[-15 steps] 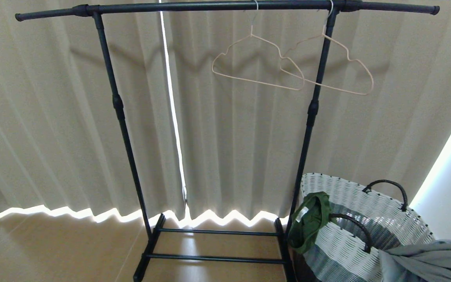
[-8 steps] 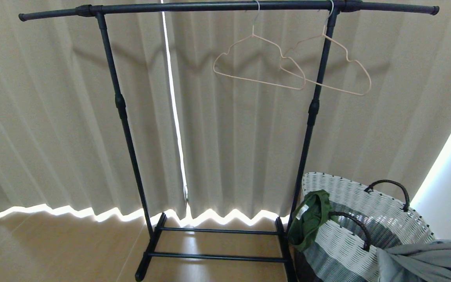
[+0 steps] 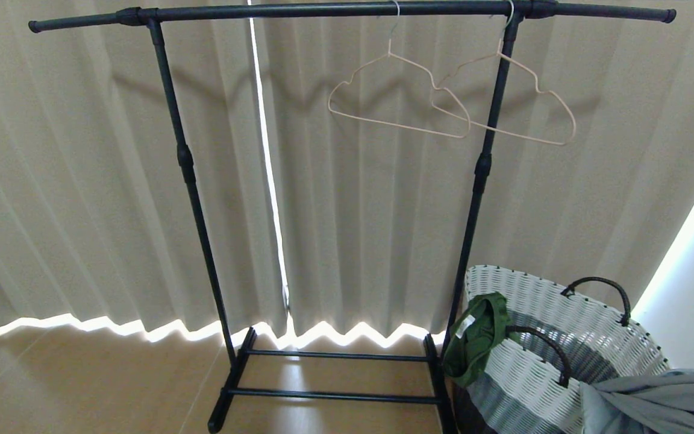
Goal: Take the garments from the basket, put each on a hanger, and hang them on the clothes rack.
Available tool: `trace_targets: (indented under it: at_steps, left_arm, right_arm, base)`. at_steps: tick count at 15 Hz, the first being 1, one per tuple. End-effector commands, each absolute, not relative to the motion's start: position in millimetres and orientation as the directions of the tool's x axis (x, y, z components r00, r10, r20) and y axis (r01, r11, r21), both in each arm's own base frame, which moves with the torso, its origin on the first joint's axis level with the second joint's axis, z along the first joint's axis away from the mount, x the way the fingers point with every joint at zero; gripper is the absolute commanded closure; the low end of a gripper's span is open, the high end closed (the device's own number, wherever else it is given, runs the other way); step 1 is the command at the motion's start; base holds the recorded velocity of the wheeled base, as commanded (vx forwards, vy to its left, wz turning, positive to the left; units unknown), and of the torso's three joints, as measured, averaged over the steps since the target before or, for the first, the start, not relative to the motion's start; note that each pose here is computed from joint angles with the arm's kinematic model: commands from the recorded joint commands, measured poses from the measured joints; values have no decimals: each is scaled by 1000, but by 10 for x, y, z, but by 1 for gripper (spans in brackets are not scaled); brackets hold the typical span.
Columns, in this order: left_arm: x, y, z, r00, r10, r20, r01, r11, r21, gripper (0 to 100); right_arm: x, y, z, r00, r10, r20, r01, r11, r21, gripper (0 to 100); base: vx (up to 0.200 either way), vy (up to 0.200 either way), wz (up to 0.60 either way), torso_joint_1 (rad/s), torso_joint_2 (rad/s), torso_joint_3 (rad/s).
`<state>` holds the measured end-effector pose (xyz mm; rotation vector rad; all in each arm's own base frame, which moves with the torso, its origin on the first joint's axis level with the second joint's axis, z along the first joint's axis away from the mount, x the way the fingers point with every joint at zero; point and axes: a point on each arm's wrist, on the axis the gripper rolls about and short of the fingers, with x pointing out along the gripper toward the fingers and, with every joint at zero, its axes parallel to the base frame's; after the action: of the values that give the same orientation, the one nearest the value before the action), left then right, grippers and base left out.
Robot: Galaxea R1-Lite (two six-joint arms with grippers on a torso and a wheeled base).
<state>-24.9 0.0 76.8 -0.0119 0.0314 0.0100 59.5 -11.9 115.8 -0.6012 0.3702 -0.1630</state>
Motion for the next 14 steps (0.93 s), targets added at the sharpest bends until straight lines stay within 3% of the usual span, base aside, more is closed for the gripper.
trace_targets:
  at_steps: [1, 7, 14]
  left_arm:
    - [-250, 0, 771, 999, 11, -31, -11, 1000, -12, 0]
    - [-249, 0, 767, 999, 11, -32, -11, 1000, -12, 0]
    - [-249, 0, 767, 999, 11, -32, -11, 1000, -12, 0]
  right_arm:
    - [587, -117, 1159, 923, -256, -287, 45, 814, -579, 100]
    - [588, -116, 1159, 925, -250, -287, 41, 815, -578, 100]
    - [603, -83, 1174, 954, -96, -285, -78, 837, -542, 100]
  base:
    - [0, 0, 0, 0, 0, 0]
    - [0, 0, 0, 0, 0, 0]
    - [0, 0, 0, 0, 0, 0]
